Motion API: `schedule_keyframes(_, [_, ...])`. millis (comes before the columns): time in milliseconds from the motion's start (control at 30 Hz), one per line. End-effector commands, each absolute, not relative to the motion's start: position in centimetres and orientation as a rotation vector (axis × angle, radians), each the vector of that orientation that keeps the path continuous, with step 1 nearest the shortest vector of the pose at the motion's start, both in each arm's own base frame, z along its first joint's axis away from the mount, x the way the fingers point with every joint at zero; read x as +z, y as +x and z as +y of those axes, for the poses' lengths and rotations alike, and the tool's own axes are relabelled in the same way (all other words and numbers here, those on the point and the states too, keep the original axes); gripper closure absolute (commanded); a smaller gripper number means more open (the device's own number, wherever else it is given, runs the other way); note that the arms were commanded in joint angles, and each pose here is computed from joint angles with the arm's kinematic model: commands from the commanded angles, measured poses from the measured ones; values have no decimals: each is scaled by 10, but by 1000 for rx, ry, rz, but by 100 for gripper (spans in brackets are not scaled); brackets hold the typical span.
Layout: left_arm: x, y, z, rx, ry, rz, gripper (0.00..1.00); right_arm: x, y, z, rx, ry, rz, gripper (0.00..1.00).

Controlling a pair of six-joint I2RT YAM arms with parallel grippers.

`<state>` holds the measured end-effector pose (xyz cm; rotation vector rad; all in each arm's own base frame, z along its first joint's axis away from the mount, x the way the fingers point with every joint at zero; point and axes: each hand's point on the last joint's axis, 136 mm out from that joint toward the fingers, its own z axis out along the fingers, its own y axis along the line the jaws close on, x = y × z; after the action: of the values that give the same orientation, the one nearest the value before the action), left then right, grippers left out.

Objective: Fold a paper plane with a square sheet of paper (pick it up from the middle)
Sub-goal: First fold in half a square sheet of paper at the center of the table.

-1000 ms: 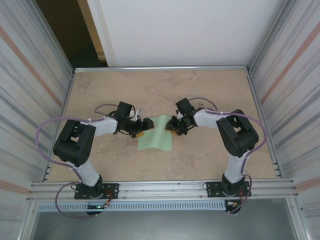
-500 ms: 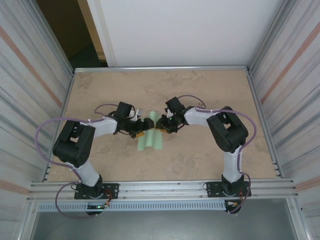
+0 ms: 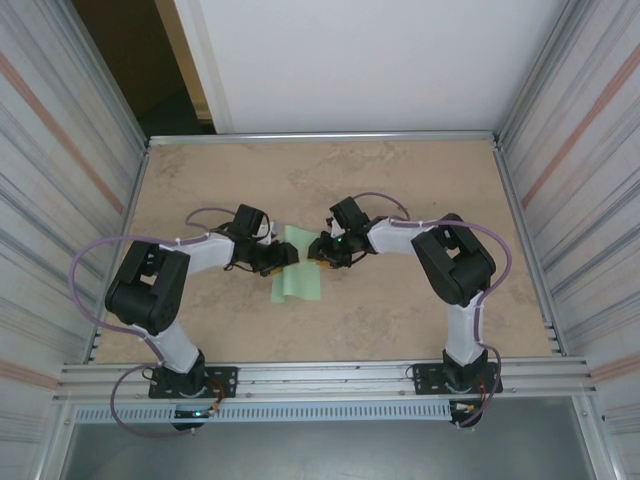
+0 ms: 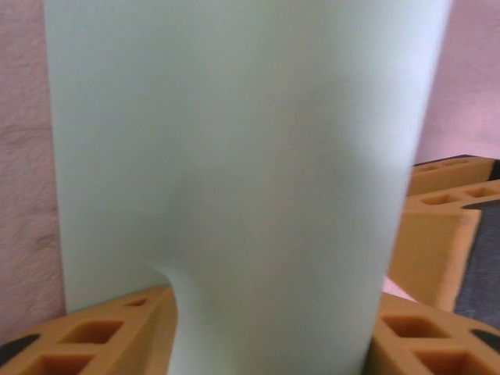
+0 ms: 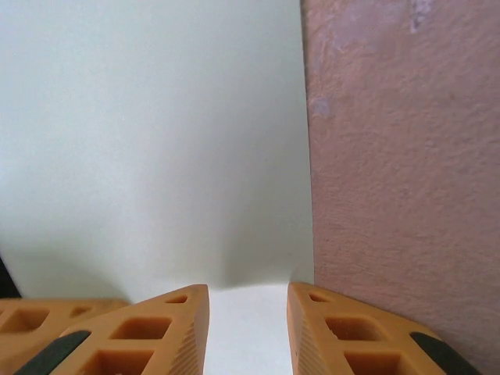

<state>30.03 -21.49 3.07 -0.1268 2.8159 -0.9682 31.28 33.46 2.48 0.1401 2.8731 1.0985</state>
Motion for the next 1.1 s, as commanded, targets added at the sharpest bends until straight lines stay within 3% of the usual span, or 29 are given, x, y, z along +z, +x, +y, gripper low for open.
schedule_keyframes(0, [29,294,-201,-886,-128,2847,56,24,308,317,1067,219,2888,67])
schedule_keyframes(100, [43,298,-203,-922,-92,2806,70,44,318,304,1087,250,2803,65])
schedule_keyframes(167, [60,302,-208,-976,-60,2749,74,62,326,289,1106,276,2723,60])
schedule_keyframes(367, [146,312,-232,-1218,67,2501,76,124,343,246,1236,269,2472,39])
schedule_keyframes(567, [220,315,-262,-1541,162,2298,76,180,341,246,1457,113,2339,16])
schedule_keyframes(833, [255,322,-280,-1797,196,2206,76,214,339,261,1645,0,2230,0])
schedule_keyframes(1067, [248,325,-285,-1850,207,2227,76,225,340,276,1725,-80,2188,1])
